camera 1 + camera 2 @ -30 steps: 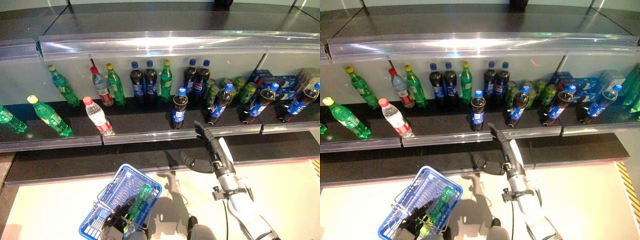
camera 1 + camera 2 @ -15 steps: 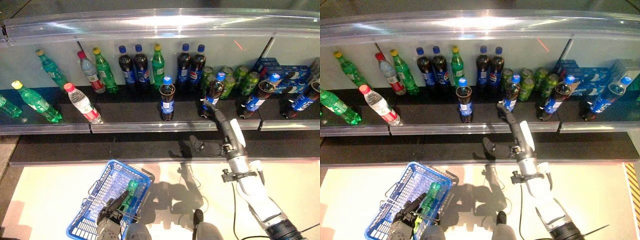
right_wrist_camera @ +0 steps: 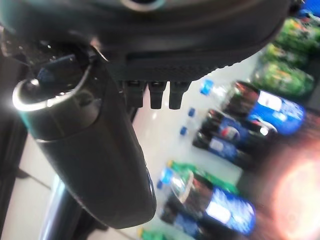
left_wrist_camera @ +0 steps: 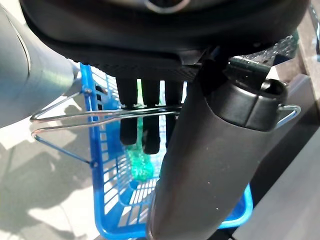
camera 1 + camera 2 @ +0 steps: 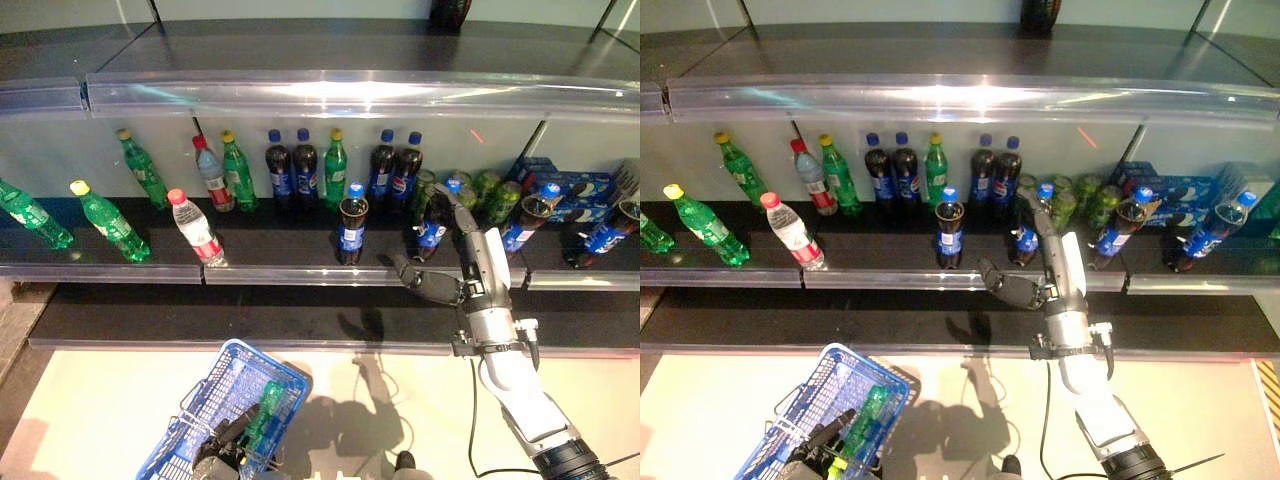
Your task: Pick up the drink and place into the basket.
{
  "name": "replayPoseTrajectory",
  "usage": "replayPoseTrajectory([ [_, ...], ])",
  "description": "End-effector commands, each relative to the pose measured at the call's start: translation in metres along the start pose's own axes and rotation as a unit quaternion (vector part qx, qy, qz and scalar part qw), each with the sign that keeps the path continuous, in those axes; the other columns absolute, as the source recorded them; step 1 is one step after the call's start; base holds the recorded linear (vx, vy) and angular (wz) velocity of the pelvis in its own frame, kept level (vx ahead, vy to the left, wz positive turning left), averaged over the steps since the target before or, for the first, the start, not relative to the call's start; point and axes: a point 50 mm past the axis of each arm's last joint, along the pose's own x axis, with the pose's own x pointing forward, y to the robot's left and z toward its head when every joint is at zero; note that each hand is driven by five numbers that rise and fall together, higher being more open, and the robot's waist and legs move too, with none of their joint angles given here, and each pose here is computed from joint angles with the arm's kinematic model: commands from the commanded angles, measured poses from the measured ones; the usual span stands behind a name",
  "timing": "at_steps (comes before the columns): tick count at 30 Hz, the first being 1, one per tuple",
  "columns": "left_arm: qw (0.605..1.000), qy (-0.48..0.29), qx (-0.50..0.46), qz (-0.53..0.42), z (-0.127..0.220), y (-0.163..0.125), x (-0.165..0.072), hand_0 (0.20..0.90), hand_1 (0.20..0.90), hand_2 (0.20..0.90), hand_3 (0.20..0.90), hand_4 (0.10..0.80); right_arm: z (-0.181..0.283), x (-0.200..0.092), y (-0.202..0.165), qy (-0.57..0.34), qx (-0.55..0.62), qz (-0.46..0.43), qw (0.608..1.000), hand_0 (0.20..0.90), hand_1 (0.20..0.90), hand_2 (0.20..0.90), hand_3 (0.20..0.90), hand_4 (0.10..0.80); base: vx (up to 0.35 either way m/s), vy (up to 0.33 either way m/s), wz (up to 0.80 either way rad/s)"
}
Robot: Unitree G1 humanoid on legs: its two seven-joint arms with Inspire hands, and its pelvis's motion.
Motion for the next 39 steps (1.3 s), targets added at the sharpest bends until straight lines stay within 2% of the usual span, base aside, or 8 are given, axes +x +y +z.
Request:
replayPoseTrajectory([
  [1,0.994,-0.035,0.088,0.047,0.012,0.045,0.002,0.300,0.300,0.300,0.200,0.100,0.049,0.023,-0.029,-0.138,0.029,-0.113,0.984,0.900,0.900,0.900,0.900,0.800,0.076,-0.039,0.05],
  [5,0.994,-0.036,0.099,0.036,0.011,0.040,0.002,0.300,0.300,0.300,0.200,0.100,0.037,0.026,-0.037,-0.110,0.021,-0.184,0.977,0.900,0.900,0.900,0.900,0.800,-0.009,-0.036,0.01],
  [10,0.994,-0.047,0.095,0.010,0.018,0.017,0.002,0.300,0.300,0.300,0.200,0.100,0.043,0.045,-0.045,-0.134,0.023,-0.256,0.957,0.900,0.900,0.900,0.900,0.800,-0.156,0.009,-0.03],
  [15,0.995,-0.057,0.083,-0.006,0.019,0.011,0.001,0.300,0.300,0.300,0.200,0.100,0.047,0.056,-0.048,-0.135,0.007,-0.268,0.954,0.900,0.900,0.900,0.900,0.800,-0.036,0.062,0.03],
  [30,0.984,-0.100,0.091,-0.119,0.034,-0.043,-0.011,0.300,0.300,0.300,0.200,0.100,0.065,0.087,-0.061,-0.164,0.028,-0.297,0.940,0.900,0.900,0.900,0.900,0.800,-0.057,0.007,-0.01],
  [39,0.981,-0.111,0.095,-0.131,0.043,-0.053,-0.012,0.300,0.300,0.300,0.200,0.100,0.078,0.105,-0.078,-0.171,0.059,-0.332,0.926,0.900,0.900,0.900,0.900,0.800,-0.012,-0.010,0.00],
])
